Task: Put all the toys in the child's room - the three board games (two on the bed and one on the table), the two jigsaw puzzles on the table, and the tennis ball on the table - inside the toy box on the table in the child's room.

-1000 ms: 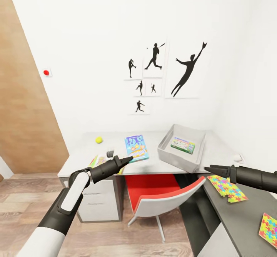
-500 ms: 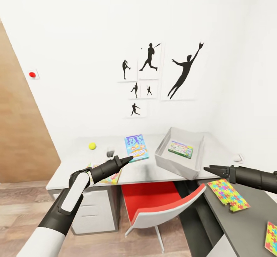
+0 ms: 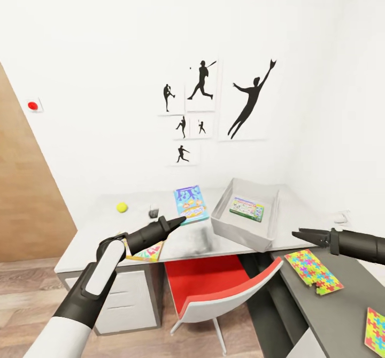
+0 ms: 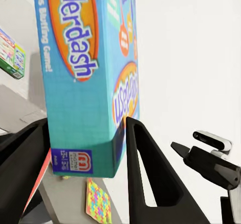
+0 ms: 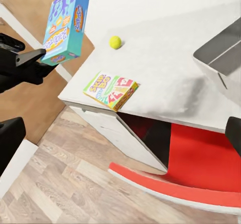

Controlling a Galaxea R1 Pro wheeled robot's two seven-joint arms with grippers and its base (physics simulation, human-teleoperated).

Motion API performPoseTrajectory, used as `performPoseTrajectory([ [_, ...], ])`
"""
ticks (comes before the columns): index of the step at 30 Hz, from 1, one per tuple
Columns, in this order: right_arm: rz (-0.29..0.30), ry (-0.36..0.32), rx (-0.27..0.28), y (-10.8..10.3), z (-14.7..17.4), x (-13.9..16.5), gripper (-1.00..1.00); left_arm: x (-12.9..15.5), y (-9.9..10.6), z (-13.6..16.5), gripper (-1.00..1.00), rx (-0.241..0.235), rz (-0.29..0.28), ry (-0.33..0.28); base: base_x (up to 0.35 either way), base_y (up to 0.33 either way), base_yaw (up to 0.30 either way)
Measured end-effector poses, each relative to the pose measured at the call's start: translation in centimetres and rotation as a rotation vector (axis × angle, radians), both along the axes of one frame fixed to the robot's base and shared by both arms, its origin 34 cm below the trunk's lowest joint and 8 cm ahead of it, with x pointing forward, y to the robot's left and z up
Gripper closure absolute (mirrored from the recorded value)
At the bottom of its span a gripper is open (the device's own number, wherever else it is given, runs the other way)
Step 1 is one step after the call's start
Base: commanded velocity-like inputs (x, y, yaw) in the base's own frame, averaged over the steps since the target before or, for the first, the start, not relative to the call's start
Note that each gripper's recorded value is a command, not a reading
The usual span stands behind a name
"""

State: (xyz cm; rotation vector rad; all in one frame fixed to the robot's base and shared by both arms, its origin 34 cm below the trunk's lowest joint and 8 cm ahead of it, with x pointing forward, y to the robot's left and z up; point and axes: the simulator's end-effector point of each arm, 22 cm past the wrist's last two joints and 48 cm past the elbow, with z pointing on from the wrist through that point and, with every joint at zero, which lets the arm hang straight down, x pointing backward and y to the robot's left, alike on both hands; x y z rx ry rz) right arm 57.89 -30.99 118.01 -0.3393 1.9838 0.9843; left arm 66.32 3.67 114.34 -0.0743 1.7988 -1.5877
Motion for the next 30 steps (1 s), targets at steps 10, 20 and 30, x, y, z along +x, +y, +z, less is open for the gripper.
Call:
performPoseTrajectory([
  [10, 0.099, -0.033, 0.158, 1.2, 4.1, -1.7, -1.0, -2.9, -3.8, 1.2, 1.0, -0.014, -0.135, -0.063, 0.003, 0.001, -0.004],
  [20, 0.141, -0.024, 0.241, 3.9, 3.9, -1.7, -1.0, -5.9, -8.8, -0.4, 1.0, 0.114, -0.265, -0.113, 0.0, 0.0, 0.0],
  [30, 0.172, -0.013, 0.262, 5.6, 3.6, -1.7, -1.0, -8.4, -12.2, -1.8, 1.0, 0.206, -0.354, -0.153, 0.0, 0.0, 0.0],
])
